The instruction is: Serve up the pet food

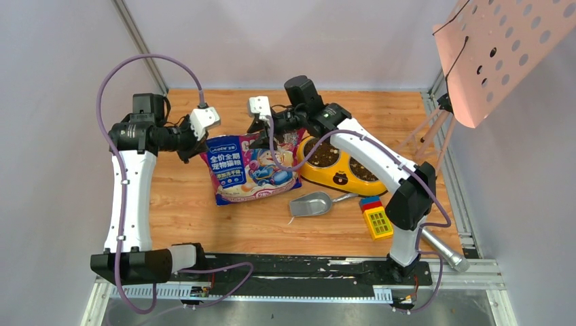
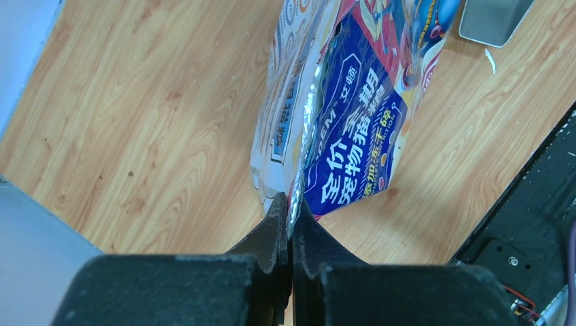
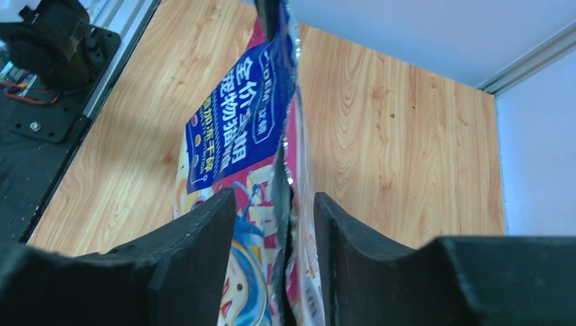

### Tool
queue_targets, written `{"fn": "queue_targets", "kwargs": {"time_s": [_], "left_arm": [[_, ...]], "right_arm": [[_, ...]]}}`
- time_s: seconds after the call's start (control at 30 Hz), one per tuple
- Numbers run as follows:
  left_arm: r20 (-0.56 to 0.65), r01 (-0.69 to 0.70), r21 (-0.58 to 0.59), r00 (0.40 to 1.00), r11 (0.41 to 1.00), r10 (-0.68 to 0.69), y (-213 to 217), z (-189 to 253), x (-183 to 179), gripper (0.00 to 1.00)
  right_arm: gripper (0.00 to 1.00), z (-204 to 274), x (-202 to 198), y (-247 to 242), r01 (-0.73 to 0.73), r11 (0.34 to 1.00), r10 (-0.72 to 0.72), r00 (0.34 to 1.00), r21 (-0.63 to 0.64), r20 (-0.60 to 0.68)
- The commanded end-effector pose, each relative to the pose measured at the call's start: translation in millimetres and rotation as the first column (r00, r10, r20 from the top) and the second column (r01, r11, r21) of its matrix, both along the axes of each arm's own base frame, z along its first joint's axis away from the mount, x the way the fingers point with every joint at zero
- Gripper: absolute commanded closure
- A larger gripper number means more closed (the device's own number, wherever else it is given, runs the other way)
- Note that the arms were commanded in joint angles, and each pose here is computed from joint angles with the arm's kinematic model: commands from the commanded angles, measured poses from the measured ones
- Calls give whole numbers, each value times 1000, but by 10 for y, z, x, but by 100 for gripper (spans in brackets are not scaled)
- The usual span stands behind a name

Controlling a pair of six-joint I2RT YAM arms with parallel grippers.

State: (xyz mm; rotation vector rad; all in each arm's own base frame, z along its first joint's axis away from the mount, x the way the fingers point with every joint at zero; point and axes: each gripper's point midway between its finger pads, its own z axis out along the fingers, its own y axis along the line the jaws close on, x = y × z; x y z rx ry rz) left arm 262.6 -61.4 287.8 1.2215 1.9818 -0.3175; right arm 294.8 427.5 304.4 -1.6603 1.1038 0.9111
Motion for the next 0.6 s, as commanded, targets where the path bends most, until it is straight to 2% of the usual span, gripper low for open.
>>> {"fn": "queue_targets", "kwargs": {"time_s": [0.0,0.07,0.1,0.17,0.2,0.23,0.27,0.3,0.37,0.47,0.57], "left_arm": [[158,63,-106,986,992,-46,-206,403,44,100],[160,63,-105,986,992,-46,-205,408,41,100],[162,64,-105,986,992,-47,-207,412,39,100],[159,62,-108,986,992,-44,-210,416,45,99],[159,61,-112,986,992,-43,-212,422,45,96],[161,64,-116,986,991,-44,-219,435,45,83],[164,75,-128,985,989,-53,-244,451,39,76],[167,82,-136,984,987,-59,-263,458,31,64],[175,95,-178,982,979,-63,-336,496,30,57],[192,122,-206,978,971,-82,-474,526,68,57],[174,171,-184,975,968,-139,-616,422,72,61]], "right_arm": [[56,206,91,231,20,995,-21,1000,93,5],[60,192,98,284,26,995,-25,1000,96,-3],[65,181,96,308,26,995,-26,1000,97,-4],[84,177,79,341,22,995,-22,1000,98,-3],[93,189,67,349,21,995,-20,1000,101,-8],[99,209,56,352,18,994,-17,1000,106,-13],[100,226,39,350,12,994,-11,1000,109,-16],[100,241,27,349,8,994,-6,1000,113,-17],[100,242,17,349,7,994,-4,1000,113,-25],[100,255,2,347,5,993,-1,999,115,-34],[100,269,0,342,9,993,-5,999,117,-42]]}}
